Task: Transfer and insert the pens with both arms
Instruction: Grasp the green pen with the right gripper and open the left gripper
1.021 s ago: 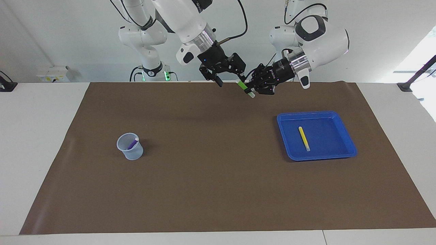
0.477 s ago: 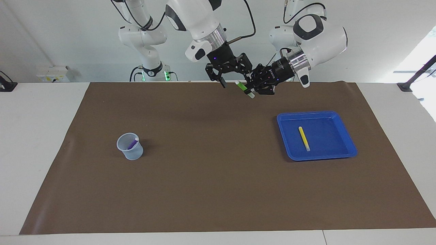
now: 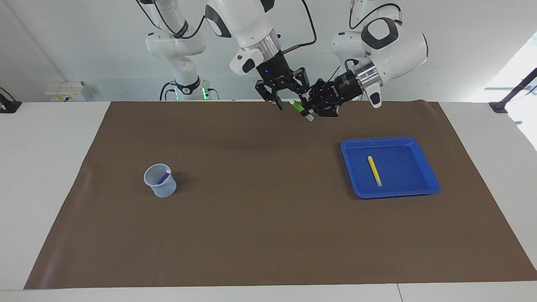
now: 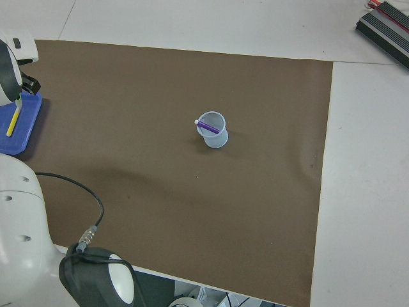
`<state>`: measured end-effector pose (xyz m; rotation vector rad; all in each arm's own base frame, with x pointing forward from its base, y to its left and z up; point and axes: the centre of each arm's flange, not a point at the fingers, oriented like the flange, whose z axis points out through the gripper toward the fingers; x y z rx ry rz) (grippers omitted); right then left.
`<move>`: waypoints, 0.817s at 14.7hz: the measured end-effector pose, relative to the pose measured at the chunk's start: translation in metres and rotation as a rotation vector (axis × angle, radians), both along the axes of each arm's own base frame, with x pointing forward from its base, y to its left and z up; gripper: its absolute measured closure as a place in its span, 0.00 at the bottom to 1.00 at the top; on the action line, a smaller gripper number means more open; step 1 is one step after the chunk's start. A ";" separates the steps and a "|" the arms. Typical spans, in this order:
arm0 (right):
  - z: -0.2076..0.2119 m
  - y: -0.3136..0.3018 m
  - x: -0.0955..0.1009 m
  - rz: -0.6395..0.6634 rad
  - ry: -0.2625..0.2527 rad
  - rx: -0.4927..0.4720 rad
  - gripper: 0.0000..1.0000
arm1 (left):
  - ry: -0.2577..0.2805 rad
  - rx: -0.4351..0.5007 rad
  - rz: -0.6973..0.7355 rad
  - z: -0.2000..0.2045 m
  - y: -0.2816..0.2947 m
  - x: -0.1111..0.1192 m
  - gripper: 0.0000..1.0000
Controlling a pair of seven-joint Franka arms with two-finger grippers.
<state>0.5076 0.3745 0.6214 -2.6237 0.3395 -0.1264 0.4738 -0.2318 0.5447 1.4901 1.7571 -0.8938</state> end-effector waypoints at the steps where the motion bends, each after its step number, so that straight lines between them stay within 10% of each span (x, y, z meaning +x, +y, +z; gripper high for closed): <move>1: 0.000 0.001 -0.001 0.002 0.000 0.000 0.53 | 0.000 0.000 0.002 0.000 0.000 0.000 0.83; 4: 0.002 0.004 -0.002 0.006 -0.008 0.007 0.82 | 0.006 0.000 0.009 -0.001 0.000 0.000 0.83; 12: 0.002 0.004 0.001 0.009 -0.026 -0.008 0.82 | -0.002 -0.001 0.026 0.001 0.000 0.001 0.80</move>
